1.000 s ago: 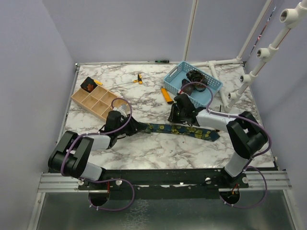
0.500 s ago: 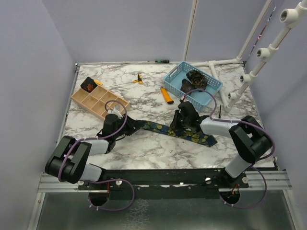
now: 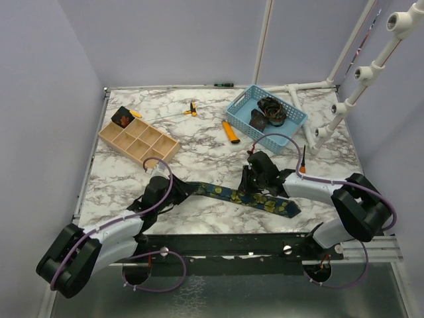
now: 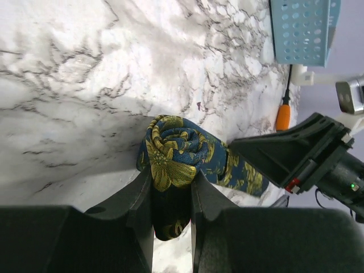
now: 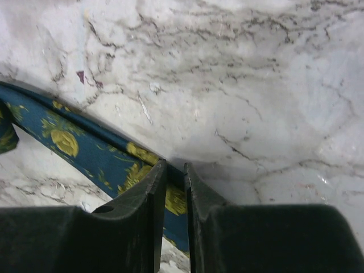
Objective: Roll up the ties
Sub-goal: Roll the tie at the center of the board.
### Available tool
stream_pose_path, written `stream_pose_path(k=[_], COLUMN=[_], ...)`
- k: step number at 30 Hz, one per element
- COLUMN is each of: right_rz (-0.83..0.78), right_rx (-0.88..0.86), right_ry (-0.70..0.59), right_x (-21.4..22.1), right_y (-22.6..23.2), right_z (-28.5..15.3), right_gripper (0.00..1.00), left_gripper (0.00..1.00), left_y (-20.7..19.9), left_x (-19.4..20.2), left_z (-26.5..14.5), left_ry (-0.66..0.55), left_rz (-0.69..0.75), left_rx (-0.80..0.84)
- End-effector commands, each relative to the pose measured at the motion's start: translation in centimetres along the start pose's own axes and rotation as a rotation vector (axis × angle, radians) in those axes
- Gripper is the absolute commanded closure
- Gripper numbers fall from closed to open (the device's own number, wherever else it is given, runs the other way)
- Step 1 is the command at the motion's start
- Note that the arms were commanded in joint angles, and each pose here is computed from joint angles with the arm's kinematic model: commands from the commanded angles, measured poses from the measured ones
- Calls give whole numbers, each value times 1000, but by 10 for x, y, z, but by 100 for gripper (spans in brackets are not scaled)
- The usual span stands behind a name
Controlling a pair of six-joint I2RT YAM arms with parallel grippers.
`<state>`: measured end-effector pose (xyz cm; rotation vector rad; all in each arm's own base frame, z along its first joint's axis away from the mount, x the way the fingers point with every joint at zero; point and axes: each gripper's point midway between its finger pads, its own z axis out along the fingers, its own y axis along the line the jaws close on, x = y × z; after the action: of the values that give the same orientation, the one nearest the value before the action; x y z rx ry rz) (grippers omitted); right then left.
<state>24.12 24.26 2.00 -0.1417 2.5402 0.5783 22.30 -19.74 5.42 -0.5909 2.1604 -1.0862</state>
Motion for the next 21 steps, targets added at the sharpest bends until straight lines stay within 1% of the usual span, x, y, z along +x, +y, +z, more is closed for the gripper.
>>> stream_pose_path(k=[1, 3, 6, 9, 12, 16, 21], right_rz=[-14, -21, -31, -30, -48, -94, -80], right_rx=[54, 51, 58, 76, 37, -47, -54], right_ry=[101, 85, 69, 36, 10, 16, 53], right_x=[29, 22, 13, 5, 0, 9, 36], right_y=[-13, -9, -4, -2, 12, 38, 34], right_z=[-17, -21, -23, -25, -32, -41, -44], right_gripper=[77, 76, 76, 76, 76, 76, 76], left_gripper=[100, 100, 100, 100, 100, 100, 100], left_y=[40, 43, 44, 44, 47, 51, 58], left_x=[-13, -21, -30, -34, -36, -37, -38], left_z=[-12, -18, -22, -22, -21, -21, -22], left_ry=[-120, -154, -173, -151, -129, -121, -103], left_rz=[-1, 17, 87, 157, 208, 245, 287], left_rx=[-198, -238, -290, -345, -396, -441, -500])
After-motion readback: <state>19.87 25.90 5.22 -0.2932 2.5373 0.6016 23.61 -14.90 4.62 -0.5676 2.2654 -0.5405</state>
